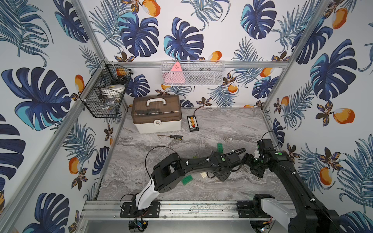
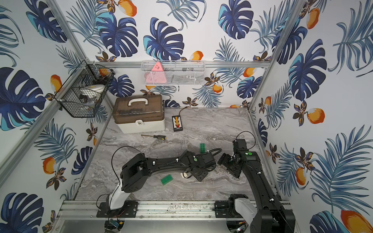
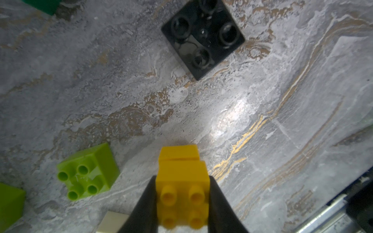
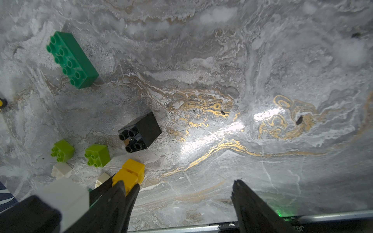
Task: Assemble a giraffe with lego
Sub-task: Assemble the lego brick with the lego brick.
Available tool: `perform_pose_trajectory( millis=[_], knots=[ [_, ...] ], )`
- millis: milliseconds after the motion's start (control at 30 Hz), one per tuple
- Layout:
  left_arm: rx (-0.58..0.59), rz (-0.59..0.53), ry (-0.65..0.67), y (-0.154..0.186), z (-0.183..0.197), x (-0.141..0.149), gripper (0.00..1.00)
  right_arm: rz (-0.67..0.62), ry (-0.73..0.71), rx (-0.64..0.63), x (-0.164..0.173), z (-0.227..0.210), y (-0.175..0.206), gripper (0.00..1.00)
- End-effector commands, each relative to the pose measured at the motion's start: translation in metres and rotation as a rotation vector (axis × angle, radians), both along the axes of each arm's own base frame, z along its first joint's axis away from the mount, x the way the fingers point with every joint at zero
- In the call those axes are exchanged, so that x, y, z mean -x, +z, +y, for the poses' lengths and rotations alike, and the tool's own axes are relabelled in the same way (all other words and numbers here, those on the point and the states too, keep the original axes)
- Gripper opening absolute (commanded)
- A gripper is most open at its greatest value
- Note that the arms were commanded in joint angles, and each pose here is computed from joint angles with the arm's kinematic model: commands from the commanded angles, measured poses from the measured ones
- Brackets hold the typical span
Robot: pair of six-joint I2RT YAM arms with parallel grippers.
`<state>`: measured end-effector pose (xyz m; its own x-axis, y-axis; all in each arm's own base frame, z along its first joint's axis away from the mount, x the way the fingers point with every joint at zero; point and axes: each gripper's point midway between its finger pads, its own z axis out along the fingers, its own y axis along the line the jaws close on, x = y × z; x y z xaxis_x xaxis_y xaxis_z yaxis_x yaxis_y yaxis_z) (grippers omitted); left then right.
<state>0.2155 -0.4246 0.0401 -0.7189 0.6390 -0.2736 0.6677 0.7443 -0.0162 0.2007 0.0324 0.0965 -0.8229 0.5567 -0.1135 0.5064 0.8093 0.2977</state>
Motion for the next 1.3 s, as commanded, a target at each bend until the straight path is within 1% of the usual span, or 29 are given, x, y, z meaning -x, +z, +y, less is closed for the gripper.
perform_pose_trajectory(
  millis=[0,267,400,533,733,833,967,1133,1267],
  knots=[
    [-0.064,0.018,0.002,-0.014,0.012,0.003,0.27,0.009,0.000,0.005,0.003,-0.001,0.000,0.86],
    [-0.085,0.055,0.026,-0.020,0.022,0.010,0.27,-0.003,-0.007,0.016,0.001,-0.003,0.006,0.86],
    [-0.101,0.076,0.051,-0.024,0.026,0.012,0.26,-0.033,-0.008,0.035,-0.005,-0.006,0.020,0.85],
    [-0.093,0.089,0.063,-0.026,0.025,0.012,0.26,-0.073,-0.003,0.063,-0.011,-0.011,0.036,0.85],
    [-0.112,0.117,0.064,-0.035,0.028,0.016,0.26,-0.102,0.003,0.086,-0.012,-0.014,0.047,0.85],
    [-0.168,0.117,0.082,-0.039,0.042,0.014,0.26,-0.105,0.006,0.081,-0.012,-0.013,0.047,0.85],
    [-0.225,0.114,0.167,-0.040,0.076,0.008,0.26,-0.108,0.008,0.069,-0.014,-0.011,0.044,0.85],
    [-0.238,0.114,0.255,-0.040,0.100,0.004,0.28,-0.100,0.029,0.074,-0.017,-0.010,0.037,0.84],
    [-0.225,0.098,0.295,-0.039,0.103,-0.002,0.29,-0.069,0.056,0.096,-0.016,-0.010,0.031,0.84]
  ],
)
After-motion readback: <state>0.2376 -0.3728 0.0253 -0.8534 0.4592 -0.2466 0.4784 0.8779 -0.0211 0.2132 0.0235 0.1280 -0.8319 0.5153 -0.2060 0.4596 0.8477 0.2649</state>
